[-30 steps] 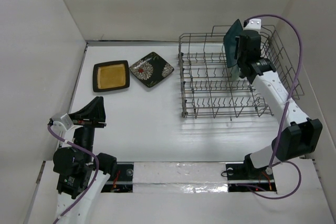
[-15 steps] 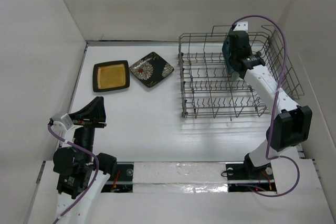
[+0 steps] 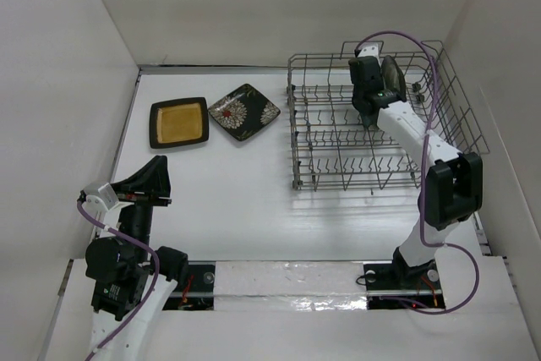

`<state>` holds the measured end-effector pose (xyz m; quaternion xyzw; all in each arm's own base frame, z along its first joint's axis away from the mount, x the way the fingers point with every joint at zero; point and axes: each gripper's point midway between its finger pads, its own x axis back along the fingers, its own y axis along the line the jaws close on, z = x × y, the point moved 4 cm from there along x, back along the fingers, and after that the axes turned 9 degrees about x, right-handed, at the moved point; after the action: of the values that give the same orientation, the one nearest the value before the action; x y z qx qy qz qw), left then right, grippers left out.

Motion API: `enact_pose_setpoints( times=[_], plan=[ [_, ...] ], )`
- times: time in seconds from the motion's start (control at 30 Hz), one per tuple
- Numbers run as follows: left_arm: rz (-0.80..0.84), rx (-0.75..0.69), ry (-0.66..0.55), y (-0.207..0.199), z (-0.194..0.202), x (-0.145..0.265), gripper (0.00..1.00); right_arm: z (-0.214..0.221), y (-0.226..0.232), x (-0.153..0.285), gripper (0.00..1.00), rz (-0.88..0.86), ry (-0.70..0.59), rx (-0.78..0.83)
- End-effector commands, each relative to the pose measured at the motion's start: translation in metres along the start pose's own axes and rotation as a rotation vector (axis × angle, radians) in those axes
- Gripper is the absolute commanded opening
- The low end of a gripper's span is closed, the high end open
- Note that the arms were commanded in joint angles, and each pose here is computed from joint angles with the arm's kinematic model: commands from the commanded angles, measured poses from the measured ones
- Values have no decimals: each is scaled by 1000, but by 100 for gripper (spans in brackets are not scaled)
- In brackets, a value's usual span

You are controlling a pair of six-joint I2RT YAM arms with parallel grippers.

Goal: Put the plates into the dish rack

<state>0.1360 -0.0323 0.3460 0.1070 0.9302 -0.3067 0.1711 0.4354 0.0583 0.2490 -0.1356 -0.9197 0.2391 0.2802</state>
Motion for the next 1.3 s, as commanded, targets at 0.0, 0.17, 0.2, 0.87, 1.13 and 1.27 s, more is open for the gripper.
enact_pose_setpoints(
  times=[0.0, 0.17, 0.2, 0.87, 1.13, 1.27],
  plan=[
    [67, 21, -100, -12, -23, 11, 14, -51, -21, 17, 0, 81, -156, -114],
    [68, 22, -98, -12, -23, 11, 14, -45, -13, 10, 0, 76, -137, -108],
    [67, 22, -97, -12, -22, 10, 14, -44, -12, 9, 0, 74, -135, -109],
    [65, 21, -87, -12, -20, 9, 14, -53, -31, 34, 55, 52, -184, -275],
    [66, 22, -83, -12, -19, 8, 14, -90, -39, 102, 61, -102, -377, -384],
    [68, 24, -83, -12, -20, 8, 14, -112, 3, 146, 40, -305, -501, -387]
  ],
)
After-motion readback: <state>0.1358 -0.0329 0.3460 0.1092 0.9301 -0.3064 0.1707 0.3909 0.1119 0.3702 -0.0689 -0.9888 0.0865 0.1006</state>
